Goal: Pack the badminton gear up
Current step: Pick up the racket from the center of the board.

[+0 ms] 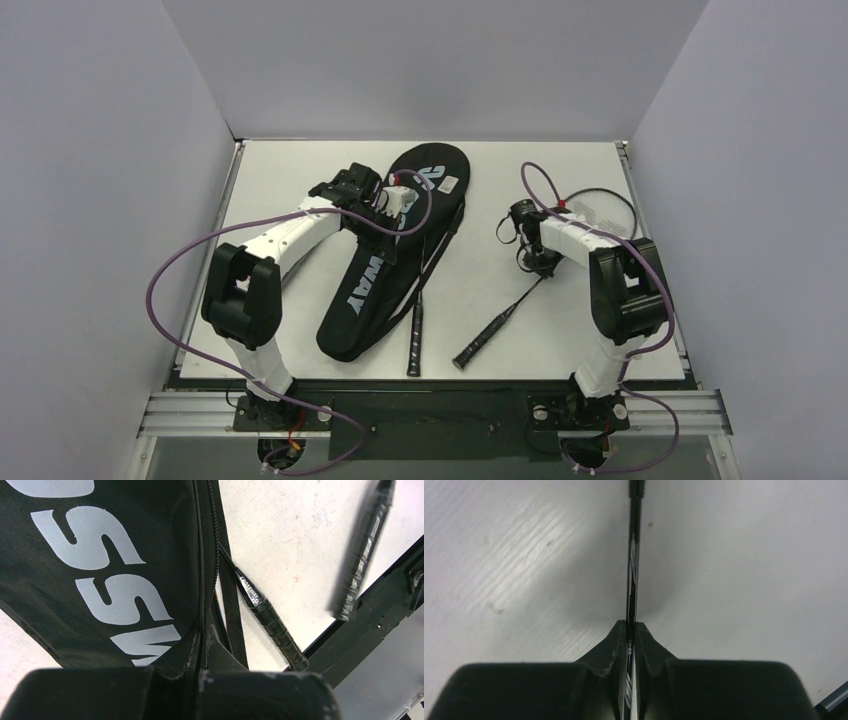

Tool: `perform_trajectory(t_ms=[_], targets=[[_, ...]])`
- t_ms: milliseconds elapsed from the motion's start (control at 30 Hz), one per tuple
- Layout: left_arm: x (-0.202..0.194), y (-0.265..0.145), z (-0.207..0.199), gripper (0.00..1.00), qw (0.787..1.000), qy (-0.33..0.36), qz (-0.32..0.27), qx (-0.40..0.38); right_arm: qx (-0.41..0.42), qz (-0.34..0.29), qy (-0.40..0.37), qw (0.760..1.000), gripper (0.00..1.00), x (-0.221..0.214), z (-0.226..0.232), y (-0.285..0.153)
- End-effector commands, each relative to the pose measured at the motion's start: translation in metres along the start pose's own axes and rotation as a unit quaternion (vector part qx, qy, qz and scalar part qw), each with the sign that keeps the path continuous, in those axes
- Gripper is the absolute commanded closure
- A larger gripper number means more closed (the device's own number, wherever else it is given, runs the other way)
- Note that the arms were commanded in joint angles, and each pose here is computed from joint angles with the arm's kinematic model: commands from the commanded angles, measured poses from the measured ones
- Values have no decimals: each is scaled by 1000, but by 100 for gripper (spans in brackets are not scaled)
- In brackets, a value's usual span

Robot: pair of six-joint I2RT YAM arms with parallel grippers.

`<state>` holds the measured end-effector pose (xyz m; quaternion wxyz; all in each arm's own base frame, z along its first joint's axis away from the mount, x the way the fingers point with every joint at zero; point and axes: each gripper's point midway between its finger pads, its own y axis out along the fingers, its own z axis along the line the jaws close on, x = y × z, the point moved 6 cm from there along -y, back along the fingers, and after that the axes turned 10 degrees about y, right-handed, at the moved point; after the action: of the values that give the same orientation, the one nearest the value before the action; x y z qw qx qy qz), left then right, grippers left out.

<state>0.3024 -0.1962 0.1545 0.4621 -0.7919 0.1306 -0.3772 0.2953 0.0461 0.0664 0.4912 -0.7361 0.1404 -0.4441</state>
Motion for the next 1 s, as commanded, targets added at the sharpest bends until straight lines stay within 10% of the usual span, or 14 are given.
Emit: perform_trajectory(t_ms=[0,967], targets=[[14,-17,-6,100,999,19,-33,-5,26,-30,-40,998,100,-13,-3,-38],[21,-16,-4,100,999,19,-46,-1,191,35,-270,943,100,-143,-59,-143]])
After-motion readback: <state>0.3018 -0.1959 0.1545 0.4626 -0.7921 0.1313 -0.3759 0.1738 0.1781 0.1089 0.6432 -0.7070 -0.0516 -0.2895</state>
